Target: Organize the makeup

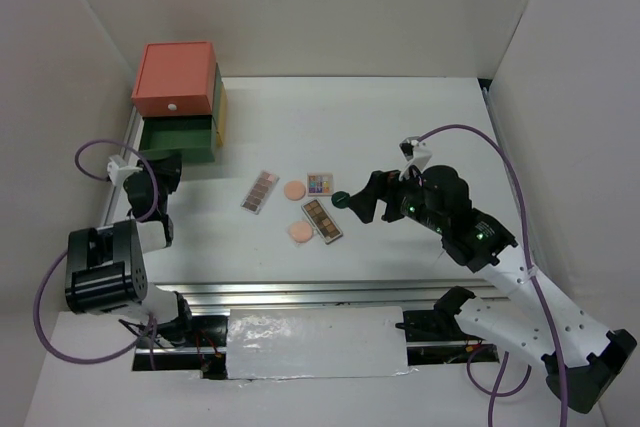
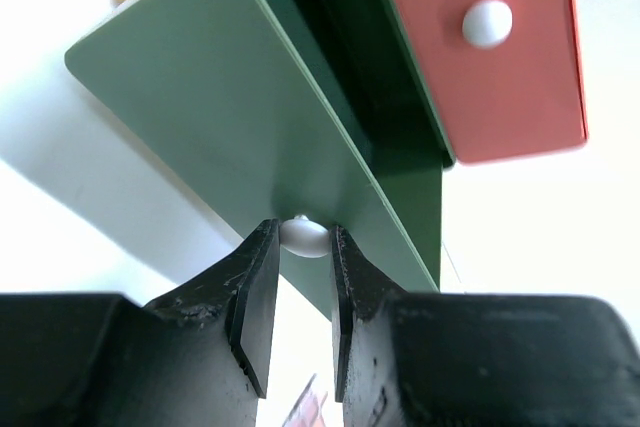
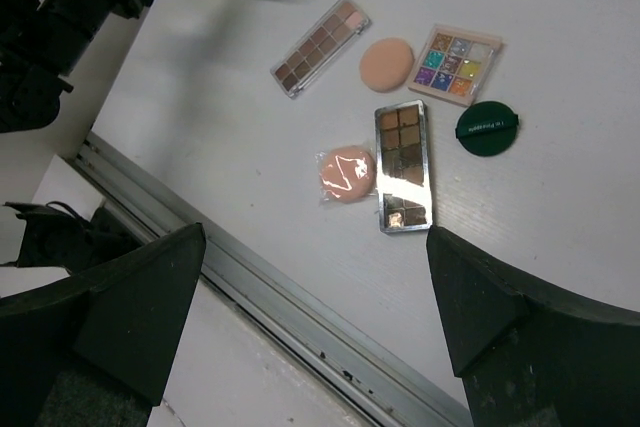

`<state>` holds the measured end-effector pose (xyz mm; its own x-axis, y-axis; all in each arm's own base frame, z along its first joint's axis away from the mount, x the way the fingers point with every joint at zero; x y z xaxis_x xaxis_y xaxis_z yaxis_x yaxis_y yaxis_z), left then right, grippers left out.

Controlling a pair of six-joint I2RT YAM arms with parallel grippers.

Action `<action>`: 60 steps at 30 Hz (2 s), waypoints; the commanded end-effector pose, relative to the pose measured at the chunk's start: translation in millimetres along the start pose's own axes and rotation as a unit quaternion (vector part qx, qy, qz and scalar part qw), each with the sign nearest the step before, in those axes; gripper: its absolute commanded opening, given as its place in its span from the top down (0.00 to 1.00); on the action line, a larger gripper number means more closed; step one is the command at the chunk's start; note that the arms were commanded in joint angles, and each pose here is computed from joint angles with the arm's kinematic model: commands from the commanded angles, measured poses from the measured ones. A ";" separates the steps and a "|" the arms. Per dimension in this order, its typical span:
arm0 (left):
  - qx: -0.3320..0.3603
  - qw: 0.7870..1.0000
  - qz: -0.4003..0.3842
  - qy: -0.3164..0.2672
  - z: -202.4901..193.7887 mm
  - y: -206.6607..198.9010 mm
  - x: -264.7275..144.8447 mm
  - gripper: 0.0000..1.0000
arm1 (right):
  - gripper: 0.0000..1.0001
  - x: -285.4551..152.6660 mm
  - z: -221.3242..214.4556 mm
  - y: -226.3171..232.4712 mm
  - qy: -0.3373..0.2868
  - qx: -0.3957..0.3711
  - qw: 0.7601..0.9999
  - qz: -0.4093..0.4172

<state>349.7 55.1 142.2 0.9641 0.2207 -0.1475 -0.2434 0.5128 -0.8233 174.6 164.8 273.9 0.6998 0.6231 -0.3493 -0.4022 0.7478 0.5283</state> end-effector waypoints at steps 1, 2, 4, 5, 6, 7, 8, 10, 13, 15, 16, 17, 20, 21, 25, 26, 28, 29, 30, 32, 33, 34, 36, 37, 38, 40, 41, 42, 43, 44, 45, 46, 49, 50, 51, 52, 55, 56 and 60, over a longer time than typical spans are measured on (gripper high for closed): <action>0.017 0.999 -0.035 -0.035 13.7 -16.0 -21.9 0.79 | 0.00 -1.2 3.1 3.9 -0.014 0.002 1.000 0.015; 0.017 0.999 -0.027 -0.030 10.0 -11.2 -28.3 0.78 | 0.00 -1.0 2.7 4.3 -0.014 0.002 1.000 0.017; 0.021 0.999 -0.014 -0.036 12.9 -10.4 -34.4 0.69 | 0.00 1.9 1.3 2.4 -0.011 0.004 1.000 0.012; 0.025 0.999 -0.012 -0.038 14.3 -11.7 -35.0 0.61 | 0.00 3.8 0.9 2.1 -0.008 0.005 1.000 0.011; 0.030 0.999 -0.016 -0.040 16.6 -14.6 -36.3 0.46 | 0.00 7.9 -0.6 0.3 -0.003 0.007 1.000 0.007; 0.030 0.999 -0.015 -0.040 17.0 -15.5 -37.1 0.38 | 0.00 10.0 -1.6 0.0 0.000 0.008 1.000 0.006; 0.033 0.999 -0.011 -0.038 17.3 -14.9 -37.2 0.28 | 0.00 12.9 -2.1 -0.1 0.003 0.009 1.000 0.006; 0.033 0.999 -0.010 -0.041 18.6 -15.9 -38.6 0.09 | 0.00 20.8 -4.3 -2.5 0.012 0.011 1.000 -0.001; 0.033 0.999 -0.001 -0.035 16.4 -12.4 -39.6 0.01 | 0.00 33.2 -6.4 -7.3 0.028 0.015 0.999 -0.021; 0.033 0.999 0.003 -0.031 13.8 -9.2 -39.5 0.01 | 0.00 42.1 -11.2 -12.1 0.045 0.018 0.998 -0.035; 0.033 0.999 0.005 -0.029 13.1 -8.1 -39.1 0.00 | 0.00 44.3 -11.6 -11.8 0.048 0.019 0.998 -0.035; 0.033 0.999 0.005 -0.026 12.0 -7.4 -39.5 0.01 | 0.00 48.4 -13.8 -13.9 0.055 0.021 0.998 -0.040; 0.037 0.999 0.003 -0.022 11.1 -8.0 -42.9 0.01 | 0.00 55.5 -14.7 -16.2 0.062 0.022 0.997 -0.051; 0.037 0.999 0.003 -0.020 11.7 -9.5 -43.5 0.01 | 0.00 57.9 -15.8 -17.5 0.066 0.022 0.996 -0.054; 0.052 0.999 0.007 -0.007 18.0 -21.9 -50.6 0.00 | 0.00 71.3 -23.4 -21.7 0.085 0.015 0.993 -0.078; 0.052 0.999 0.005 0.004 16.6 -25.4 -53.1 0.01 | 0.00 74.3 -27.8 -19.3 0.092 0.008 0.992 -0.081; 0.059 0.997 0.011 0.050 7.3 -33.5 -60.8 0.01 | 0.00 91.0 -37.4 -25.5 0.111 -0.013 0.987 -0.115; 0.072 0.996 0.009 0.056 7.2 -41.7 -67.6 0.01 | 0.02 97.3 -42.9 -28.1 0.124 -0.020 0.984 -0.130; 0.083 0.995 0.014 0.051 11.7 -53.3 -69.6 0.01 | 0.04 105.0 -41.1 -22.5 0.130 -0.028 0.982 -0.137; 0.119 0.987 0.043 0.098 -3.3 -57.0 -84.6 0.01 | 0.06 122.4 -57.6 -30.7 0.163 -0.048 0.971 -0.170; 0.131 0.983 0.062 0.112 -4.0 -61.5 -90.3 0.01 | 0.06 132.9 -63.6 -29.8 0.172 -0.055 0.968 -0.175; 0.150 0.978 0.062 0.133 -10.8 -66.4 -97.6 0.01 | 0.06 137.6 -66.2 -33.1 0.172 -0.058 0.965 -0.187; 0.165 0.973 0.064 0.146 -10.6 -78.9 -108.4 0.01 | 0.06 145.3 -69.8 -36.2 0.179 -0.062 0.962 -0.196; 0.174 0.971 0.066 0.150 -10.6 -80.7 -113.8 0.01 | 0.06 151.5 -78.5 -43.3 0.193 -0.069 0.957 -0.207; 0.189 0.964 0.061 0.175 -18.9 -83.8 -128.5 0.01 | 0.06 155.6 -78.8 -44.1 0.196 -0.072 0.955 -0.211; 0.202 0.959 0.045 0.193 -23.6 -88.4 -143.1 0.01 | 0.09 162.9 -91.7 -51.4 0.223 -0.084 0.945 -0.222; 0.205 0.958 0.037 0.195 -21.6 -89.0 -154.4 0.01 | 0.09 165.2 -95.8 -49.9 0.230 -0.087 0.944 -0.218; 0.208 0.957 0.034 0.198 -20.4 -89.2 -159.9 0.01 | 0.10 167.1 -99.6 -51.7 0.234 -0.087 0.943 -0.221; 0.216 0.956 0.030 0.198 -18.2 -89.0 -165.3 0.01 | 0.10 169.0 -106.9 -51.2 0.242 -0.089 0.941 -0.219; 0.221 0.955 0.030 0.196 -14.9 -87.1 -174.4 0.01 | 0.10 168.8 -111.1 -51.7 0.246 -0.089 0.940 -0.218; 0.225 0.955 0.030 0.191 -11.1 -88.4 -178.5 0.01 | 0.10 169.0 -113.4 -51.2 0.245 -0.085 0.940 -0.220; 0.234 0.954 0.025 0.186 -7.4 -88.9 -183.6 0.01 | 0.10 168.8 -116.4 -48.9 0.245 -0.088 0.940 -0.219; 0.252 0.947 0.021 0.199 -5.6 -86.6 -194.4 0.01 | 0.09 165.5 -119.3 -48.8 0.242 -0.084 0.941 -0.223; 0.256 0.942 0.019 0.215 -8.6 -84.2 -198.6 0.01 | 0.09 163.4 -121.6 -48.8 0.243 -0.084 0.940 -0.223; 0.262 0.940 0.014 0.219 -9.4 -82.9 -201.0 0.01 | 0.10 161.9 -118.6 -46.1 0.233 -0.084 0.943 -0.221; 0.258 0.939 0.013 0.227 -12.7 -81.2 -203.3 0.01 | 0.09 160.3 -117.9 -46.4 0.230 -0.084 0.944 -0.222; 0.259 0.933 -0.020 0.249 -21.5 -85.3 -211.2 0.01 | 0.09 156.4 -120.2 -36.3 0.225 -0.098 0.945 -0.215; 0.258 0.934 -0.013 0.248 -21.4 -83.6 -212.0 0.01 | 0.10 156.6 -120.3 -33.5 0.224 -0.105 0.945 -0.216; 0.260 0.931 -0.021 0.255 -24.3 -85.9 -215.4 0.01 | 0.10 162.4 -133.0 -21.1 0.247 -0.133 0.935 -0.217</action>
<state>167.9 -53.2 227.1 0.8650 -0.1347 -0.4834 -0.1329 0.8675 -0.4795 218.8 266.0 91.6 0.4699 0.2292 -0.8524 -0.3019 0.9492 0.0889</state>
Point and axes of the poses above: each gripper's point midway between its finger pads, its own x axis out along the fingers, its own y axis along the line the jaws close on, z = x × y, the point moved 6 cm from there along -x, back along the fingers, and after that the axes turned 4 degrees about x, right-handed, at the moved point
